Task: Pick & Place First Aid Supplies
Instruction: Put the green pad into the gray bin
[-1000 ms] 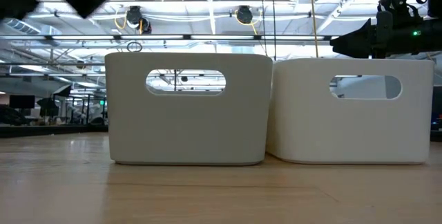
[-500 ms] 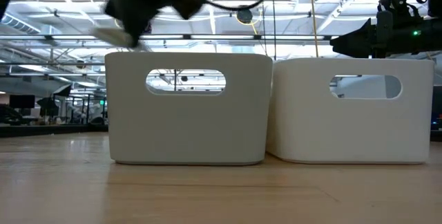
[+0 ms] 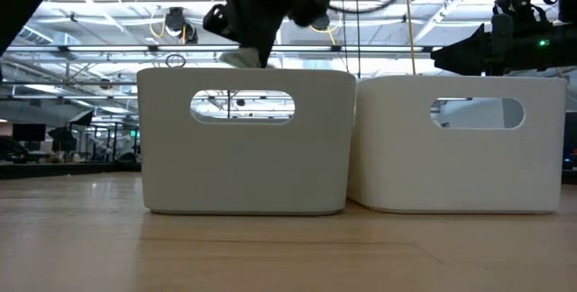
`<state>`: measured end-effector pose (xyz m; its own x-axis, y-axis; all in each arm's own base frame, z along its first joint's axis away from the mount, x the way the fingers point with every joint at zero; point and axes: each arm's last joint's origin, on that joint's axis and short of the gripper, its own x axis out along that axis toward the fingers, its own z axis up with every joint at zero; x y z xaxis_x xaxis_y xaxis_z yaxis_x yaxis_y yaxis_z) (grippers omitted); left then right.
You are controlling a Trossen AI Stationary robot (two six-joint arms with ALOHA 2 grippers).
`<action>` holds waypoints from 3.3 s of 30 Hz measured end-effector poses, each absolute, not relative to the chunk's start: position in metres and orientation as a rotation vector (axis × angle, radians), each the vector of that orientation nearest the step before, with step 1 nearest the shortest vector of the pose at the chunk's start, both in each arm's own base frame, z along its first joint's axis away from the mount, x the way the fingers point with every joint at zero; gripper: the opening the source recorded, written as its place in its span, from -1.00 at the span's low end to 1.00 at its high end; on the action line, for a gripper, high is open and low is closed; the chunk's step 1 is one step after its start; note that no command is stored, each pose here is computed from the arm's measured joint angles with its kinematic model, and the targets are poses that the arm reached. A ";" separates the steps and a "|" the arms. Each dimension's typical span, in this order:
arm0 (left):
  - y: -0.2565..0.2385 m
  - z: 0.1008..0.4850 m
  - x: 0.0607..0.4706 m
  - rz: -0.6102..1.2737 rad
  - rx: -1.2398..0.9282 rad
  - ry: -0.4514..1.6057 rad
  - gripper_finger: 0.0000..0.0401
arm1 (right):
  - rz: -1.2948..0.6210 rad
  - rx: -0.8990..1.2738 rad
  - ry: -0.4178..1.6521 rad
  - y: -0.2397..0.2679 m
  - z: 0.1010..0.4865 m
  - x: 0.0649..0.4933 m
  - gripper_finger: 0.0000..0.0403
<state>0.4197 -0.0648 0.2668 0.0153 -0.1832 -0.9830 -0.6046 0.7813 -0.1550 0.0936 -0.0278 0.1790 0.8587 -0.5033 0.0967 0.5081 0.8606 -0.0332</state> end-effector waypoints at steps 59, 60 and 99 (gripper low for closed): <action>-0.061 0.259 0.410 0.839 -0.918 1.442 0.49 | -0.531 -0.058 -0.085 -0.028 0.179 0.094 0.38; -0.060 0.261 0.406 0.856 -0.931 1.438 0.49 | -0.531 -0.058 -0.085 -0.028 0.179 0.094 0.39; -0.259 0.243 0.292 1.146 -1.287 1.391 0.55 | -0.531 -0.058 -0.085 -0.028 0.179 0.094 0.39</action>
